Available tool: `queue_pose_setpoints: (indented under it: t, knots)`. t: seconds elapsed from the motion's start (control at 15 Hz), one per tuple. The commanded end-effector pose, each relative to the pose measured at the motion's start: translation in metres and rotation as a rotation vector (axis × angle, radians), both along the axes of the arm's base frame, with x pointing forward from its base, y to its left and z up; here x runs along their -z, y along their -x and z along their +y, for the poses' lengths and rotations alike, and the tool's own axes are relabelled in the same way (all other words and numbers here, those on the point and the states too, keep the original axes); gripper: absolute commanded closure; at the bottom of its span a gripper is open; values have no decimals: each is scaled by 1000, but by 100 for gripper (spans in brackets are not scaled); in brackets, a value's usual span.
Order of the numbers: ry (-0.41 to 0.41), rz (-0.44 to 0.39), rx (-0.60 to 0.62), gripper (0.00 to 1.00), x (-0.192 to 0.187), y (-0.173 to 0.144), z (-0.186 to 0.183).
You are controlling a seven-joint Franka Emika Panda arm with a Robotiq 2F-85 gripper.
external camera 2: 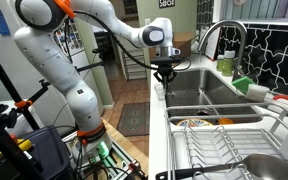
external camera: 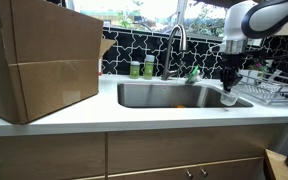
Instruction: Pick up the small clear lunch box and fetch some water, pour the water onto the plate in the sink twice, put the small clear lunch box on the white kitchen counter in front of the sink
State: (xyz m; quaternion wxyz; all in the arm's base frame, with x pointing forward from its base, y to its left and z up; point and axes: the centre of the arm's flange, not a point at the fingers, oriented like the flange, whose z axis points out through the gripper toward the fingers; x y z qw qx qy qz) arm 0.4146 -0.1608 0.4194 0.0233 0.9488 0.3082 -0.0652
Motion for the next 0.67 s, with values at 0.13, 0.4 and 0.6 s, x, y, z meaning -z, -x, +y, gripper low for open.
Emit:
queue_pose_setpoints:
  t: [0.13,0.4,0.6]
  knots:
    - [-34,49,-22,97,23,9,23]
    - [-32,52,-8,97,31,9,26]
    - [-30,45,3,97,34,6,24]
